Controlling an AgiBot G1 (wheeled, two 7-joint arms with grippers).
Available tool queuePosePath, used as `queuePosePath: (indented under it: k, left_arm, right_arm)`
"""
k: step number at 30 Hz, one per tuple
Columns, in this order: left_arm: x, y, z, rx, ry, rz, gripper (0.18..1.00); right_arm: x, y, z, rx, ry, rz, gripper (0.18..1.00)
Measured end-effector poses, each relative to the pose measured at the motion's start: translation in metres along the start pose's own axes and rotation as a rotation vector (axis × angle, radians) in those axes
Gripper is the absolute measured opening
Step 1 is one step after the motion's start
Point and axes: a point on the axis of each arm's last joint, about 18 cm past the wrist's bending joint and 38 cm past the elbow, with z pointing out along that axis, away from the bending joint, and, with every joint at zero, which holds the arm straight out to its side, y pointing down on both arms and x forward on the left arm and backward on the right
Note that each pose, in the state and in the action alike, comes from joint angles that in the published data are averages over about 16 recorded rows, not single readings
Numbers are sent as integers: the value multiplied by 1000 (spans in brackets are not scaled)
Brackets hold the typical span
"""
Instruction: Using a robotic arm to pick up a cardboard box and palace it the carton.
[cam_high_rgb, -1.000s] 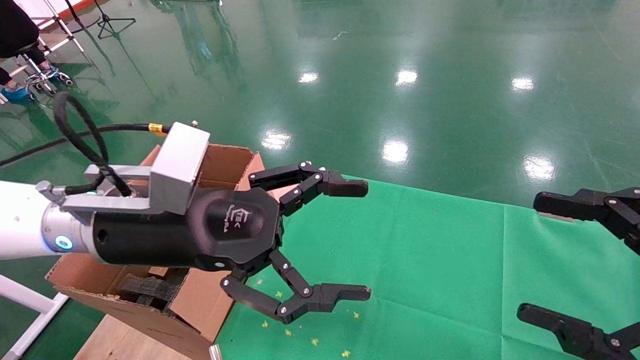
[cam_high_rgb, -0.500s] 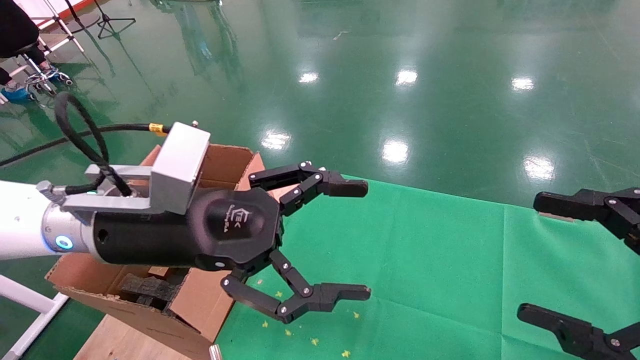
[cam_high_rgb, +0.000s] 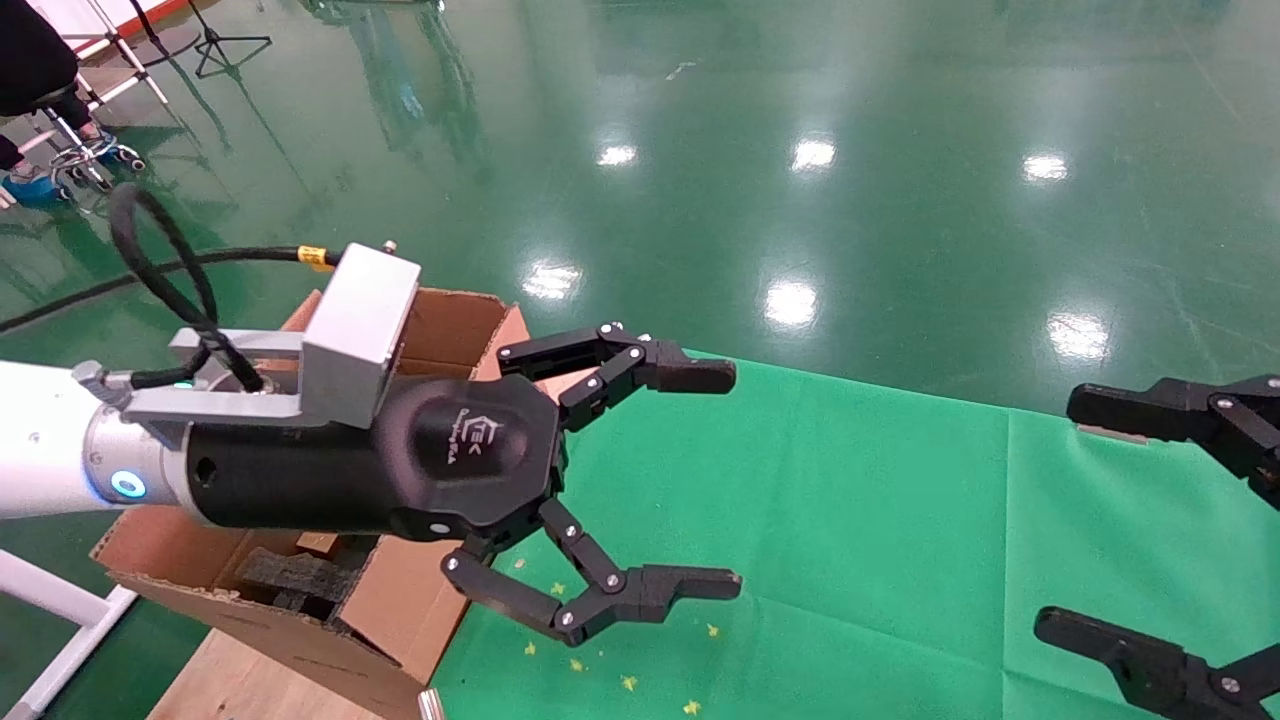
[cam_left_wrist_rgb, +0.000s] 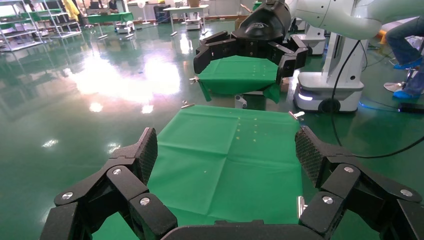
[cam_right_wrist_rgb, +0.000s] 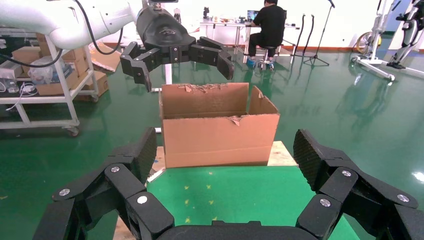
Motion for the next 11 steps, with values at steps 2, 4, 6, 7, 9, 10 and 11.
queuePosePath:
  k: [2, 4, 6, 7, 9, 10, 11]
  left_arm:
    - [0, 0, 0, 0, 0, 0, 1001]
    - [0, 0, 0, 0, 0, 0, 1001]
    - [0, 0, 0, 0, 0, 0, 1001]
    - [0, 0, 0, 0, 0, 0, 1001]
    - [0, 0, 0, 0, 0, 0, 1001]
    - [0, 0, 0, 0, 0, 0, 1001]
    - [0, 0, 0, 0, 0, 0, 1001]
  right_arm:
    - [0, 0, 0, 0, 0, 0, 1001]
    - [0, 0, 0, 0, 0, 0, 1001]
    - [0, 0, 0, 0, 0, 0, 1001]
    - [0, 0, 0, 0, 0, 0, 1001]
    - [0, 0, 0, 0, 0, 0, 1001]
    - [0, 0, 0, 0, 0, 0, 1001]
    - [0, 0, 0, 0, 0, 0, 1001]
